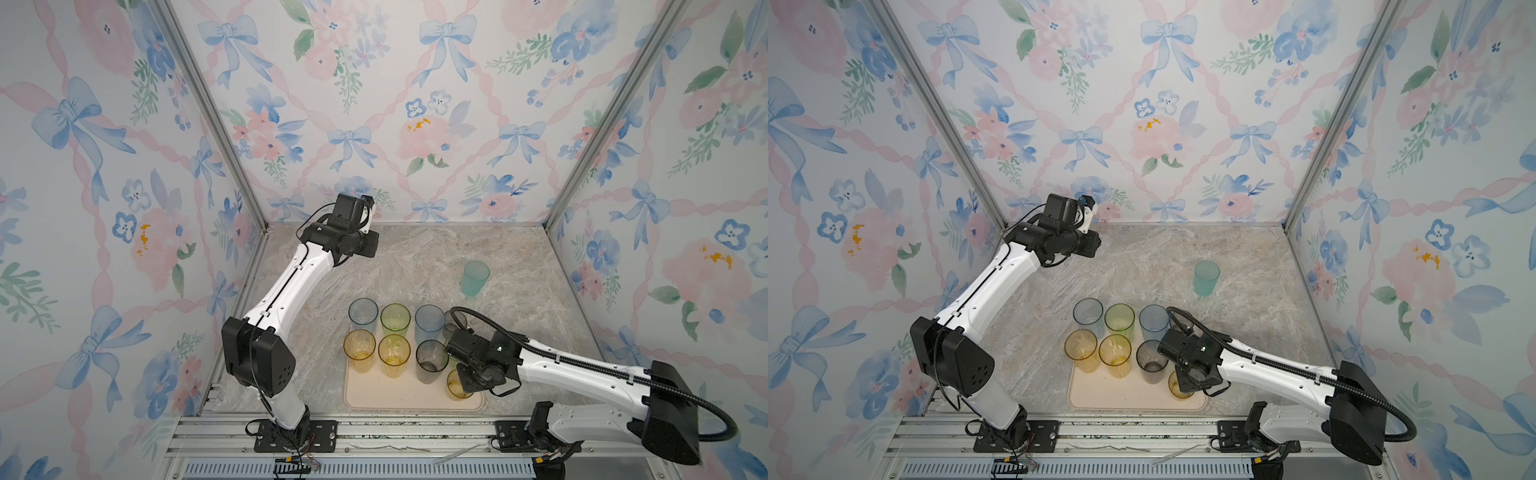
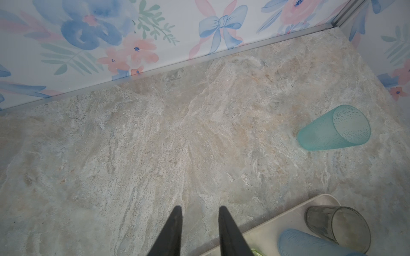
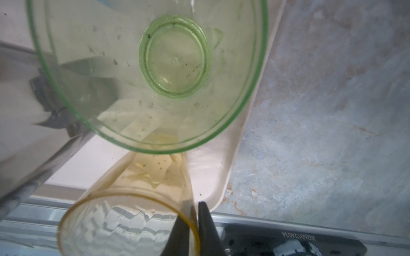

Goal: Place the glasses into the tray
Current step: Place the glass on the tray.

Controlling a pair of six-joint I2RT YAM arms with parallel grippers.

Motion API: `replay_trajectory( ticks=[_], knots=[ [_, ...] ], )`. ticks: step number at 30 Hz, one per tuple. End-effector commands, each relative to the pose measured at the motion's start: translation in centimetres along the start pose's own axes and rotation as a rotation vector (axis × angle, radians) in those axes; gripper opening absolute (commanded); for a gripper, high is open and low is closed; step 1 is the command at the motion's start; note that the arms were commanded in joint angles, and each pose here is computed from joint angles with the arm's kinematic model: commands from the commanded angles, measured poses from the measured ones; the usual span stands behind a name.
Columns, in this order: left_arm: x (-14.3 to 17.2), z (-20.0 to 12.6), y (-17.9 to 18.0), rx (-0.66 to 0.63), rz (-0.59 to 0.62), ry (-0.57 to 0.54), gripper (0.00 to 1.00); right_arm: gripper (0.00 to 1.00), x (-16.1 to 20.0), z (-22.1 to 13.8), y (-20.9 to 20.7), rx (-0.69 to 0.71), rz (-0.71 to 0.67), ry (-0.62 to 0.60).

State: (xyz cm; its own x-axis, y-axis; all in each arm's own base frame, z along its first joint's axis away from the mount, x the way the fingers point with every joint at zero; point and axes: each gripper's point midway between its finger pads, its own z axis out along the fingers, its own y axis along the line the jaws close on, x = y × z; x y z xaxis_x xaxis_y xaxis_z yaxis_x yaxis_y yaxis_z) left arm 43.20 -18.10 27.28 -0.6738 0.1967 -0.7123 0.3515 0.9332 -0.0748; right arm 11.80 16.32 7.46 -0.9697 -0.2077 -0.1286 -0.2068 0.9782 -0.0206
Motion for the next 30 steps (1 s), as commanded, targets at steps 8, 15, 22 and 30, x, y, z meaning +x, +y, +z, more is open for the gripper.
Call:
replay_trajectory(
  ticks=[8,15,22,30],
  knots=[
    [-1.7,-0.6,-0.6,0.037,0.027,-0.039,0.31,0.3,-1.4,-2.9,0.1,-0.014,0.017,-0.069],
    [-1.8,-0.1,-0.7,0.046,0.027,-0.034,0.31,0.33,-2.1,-6.2,-0.7,-0.027,0.037,-0.128],
    [-1.8,0.2,-1.1,0.064,0.028,-0.031,0.3,0.34,-4.1,-11.1,-3.0,-0.048,0.078,-0.214],
    [-1.5,-0.3,-4.0,0.168,0.088,-0.026,0.29,0.18,-9.3,-14.2,-2.1,-0.103,0.058,-0.259]
  ],
)
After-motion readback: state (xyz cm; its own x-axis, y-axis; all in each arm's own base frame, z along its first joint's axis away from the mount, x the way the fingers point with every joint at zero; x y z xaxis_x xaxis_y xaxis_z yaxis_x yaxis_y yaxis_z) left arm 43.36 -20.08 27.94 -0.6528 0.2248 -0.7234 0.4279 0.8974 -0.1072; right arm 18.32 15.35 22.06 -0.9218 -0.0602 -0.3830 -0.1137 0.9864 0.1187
